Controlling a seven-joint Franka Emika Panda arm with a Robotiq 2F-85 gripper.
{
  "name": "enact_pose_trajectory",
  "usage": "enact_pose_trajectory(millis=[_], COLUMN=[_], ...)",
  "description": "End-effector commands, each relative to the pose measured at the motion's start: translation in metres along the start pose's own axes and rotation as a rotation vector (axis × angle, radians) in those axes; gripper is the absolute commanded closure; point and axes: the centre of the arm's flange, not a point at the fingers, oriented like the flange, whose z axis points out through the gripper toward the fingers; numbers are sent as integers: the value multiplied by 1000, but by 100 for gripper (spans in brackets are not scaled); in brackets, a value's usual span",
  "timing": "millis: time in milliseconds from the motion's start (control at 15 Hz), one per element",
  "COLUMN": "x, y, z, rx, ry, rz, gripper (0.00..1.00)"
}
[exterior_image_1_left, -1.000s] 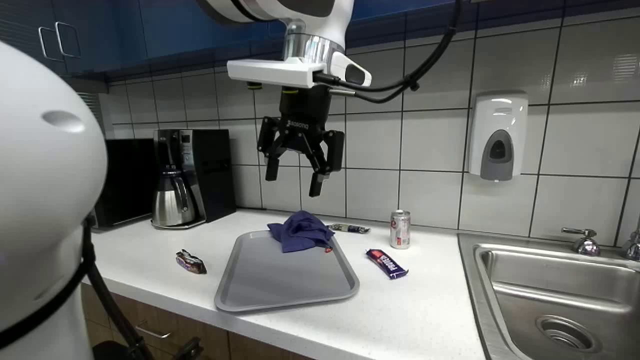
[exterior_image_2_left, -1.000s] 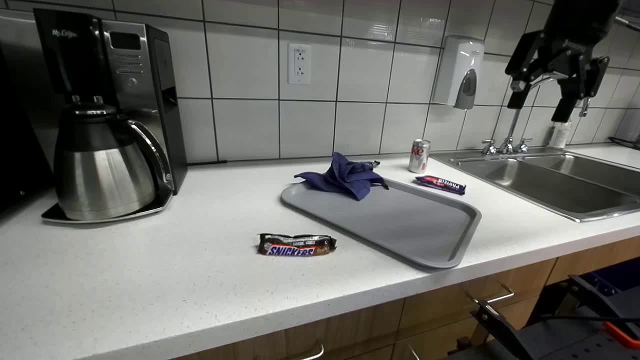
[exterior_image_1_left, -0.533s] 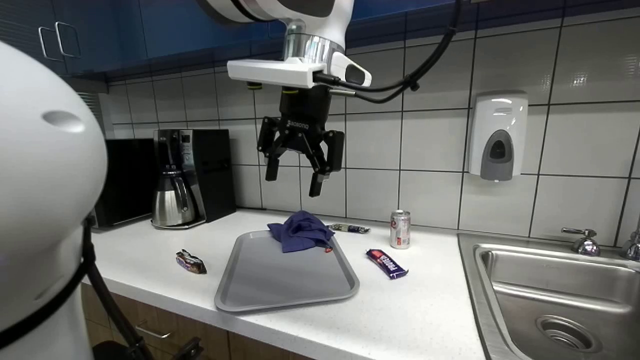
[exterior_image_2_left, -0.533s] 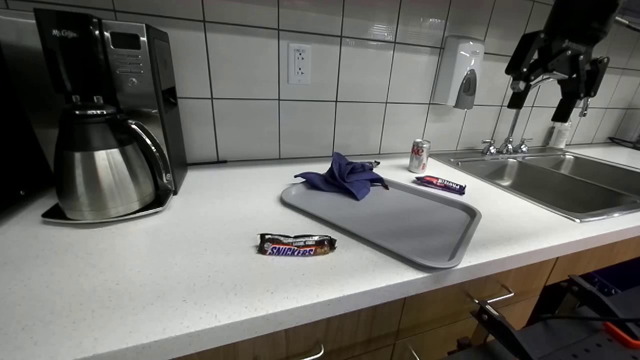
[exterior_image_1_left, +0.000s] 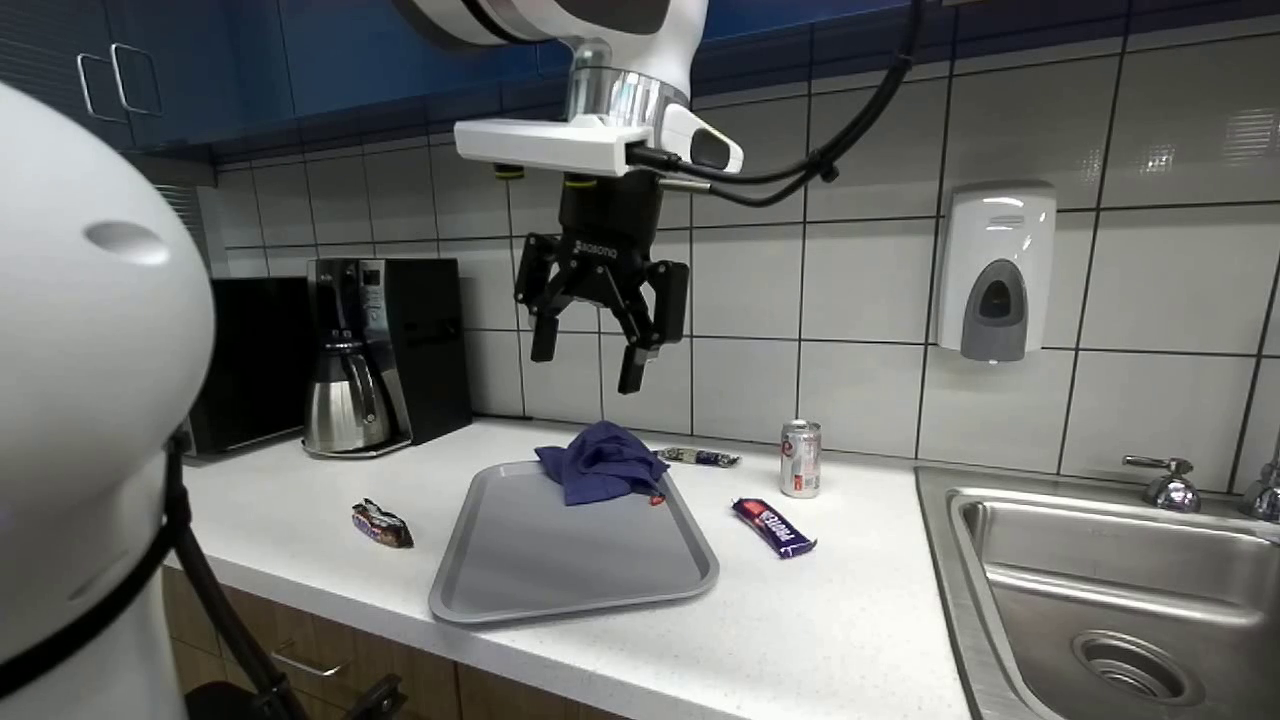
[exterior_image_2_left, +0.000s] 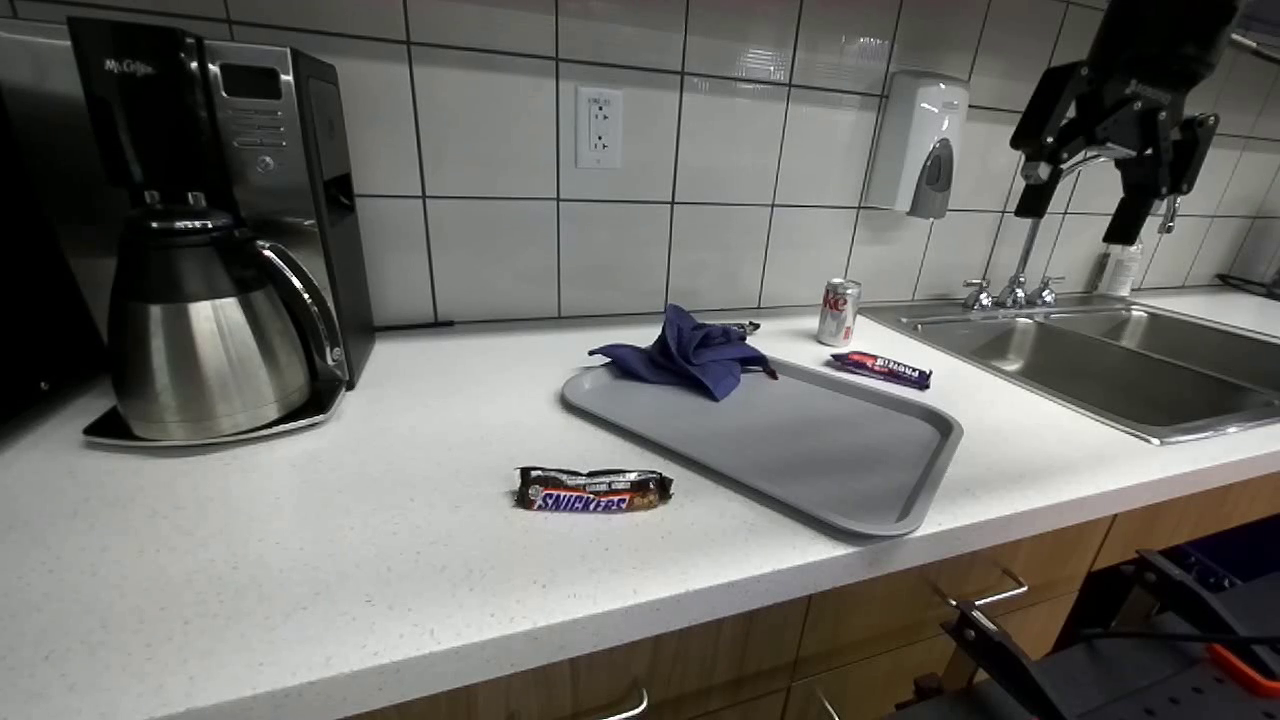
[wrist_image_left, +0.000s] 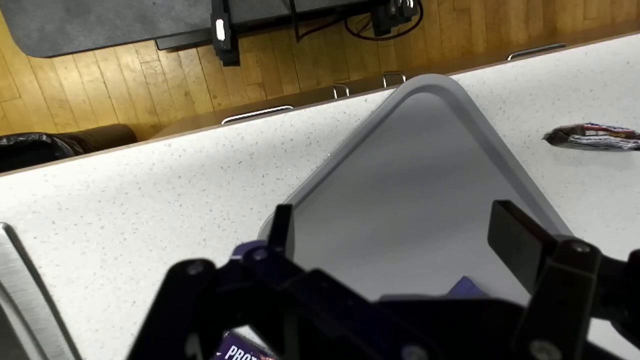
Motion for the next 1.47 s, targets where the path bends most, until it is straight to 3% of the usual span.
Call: enact_pose_trajectory(millis=[0,400,667,1067,1400], x=[3,2,7,27,44], y=[-8,-41,-48,-29,-4], z=[5,23,32,42,56], rx=[-43,-104,-172,-237,-211], ry=[8,-3,40,69,21], rz=[-12,-83,-85,-149,-258], gripper=[0,0,0,0,0])
